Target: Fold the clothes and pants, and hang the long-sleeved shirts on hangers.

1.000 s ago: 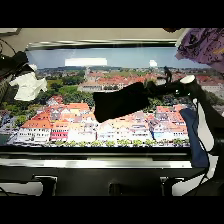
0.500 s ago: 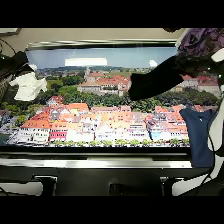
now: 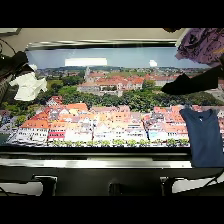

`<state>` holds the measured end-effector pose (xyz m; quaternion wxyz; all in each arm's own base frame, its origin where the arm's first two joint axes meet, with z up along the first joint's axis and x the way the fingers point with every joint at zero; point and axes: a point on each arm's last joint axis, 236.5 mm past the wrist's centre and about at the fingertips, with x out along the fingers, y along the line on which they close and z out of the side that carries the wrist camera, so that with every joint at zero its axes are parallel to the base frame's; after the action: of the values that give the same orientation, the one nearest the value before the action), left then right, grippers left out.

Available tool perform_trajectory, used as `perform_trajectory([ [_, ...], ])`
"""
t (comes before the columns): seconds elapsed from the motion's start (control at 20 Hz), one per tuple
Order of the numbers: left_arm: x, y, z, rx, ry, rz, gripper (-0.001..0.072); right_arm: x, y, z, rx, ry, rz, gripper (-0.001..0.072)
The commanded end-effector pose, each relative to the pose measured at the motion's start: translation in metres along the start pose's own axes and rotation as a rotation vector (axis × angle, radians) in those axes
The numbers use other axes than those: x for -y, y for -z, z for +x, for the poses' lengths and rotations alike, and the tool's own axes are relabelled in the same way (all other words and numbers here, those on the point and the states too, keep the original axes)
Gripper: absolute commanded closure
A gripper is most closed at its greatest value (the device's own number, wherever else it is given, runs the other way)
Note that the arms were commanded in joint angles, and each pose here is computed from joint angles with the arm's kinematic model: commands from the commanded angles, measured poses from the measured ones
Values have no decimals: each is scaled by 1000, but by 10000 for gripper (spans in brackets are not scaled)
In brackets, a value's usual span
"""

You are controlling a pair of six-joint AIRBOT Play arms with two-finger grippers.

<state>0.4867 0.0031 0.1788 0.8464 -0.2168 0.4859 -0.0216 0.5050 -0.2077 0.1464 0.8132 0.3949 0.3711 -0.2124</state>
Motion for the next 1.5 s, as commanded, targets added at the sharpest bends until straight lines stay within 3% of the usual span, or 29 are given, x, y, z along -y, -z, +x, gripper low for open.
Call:
perform_trajectory([
  [0.0, 0, 0, 0, 0, 0, 0, 681, 40, -13, -37, 72, 163, 97, 680],
  [0.25, 7, 3, 0, -14, 29, -2, 681, 58, 0, -65, 47, 260, 115, 680],
  [1.0, 6, 20, -1, -84, 23, 0, 681, 181, 78, -98, -163, 819, 254, 678],
  [1.45, 5, 25, -1, -103, 20, 1, 681, 236, 142, -107, -195, 939, 232, 676],
])
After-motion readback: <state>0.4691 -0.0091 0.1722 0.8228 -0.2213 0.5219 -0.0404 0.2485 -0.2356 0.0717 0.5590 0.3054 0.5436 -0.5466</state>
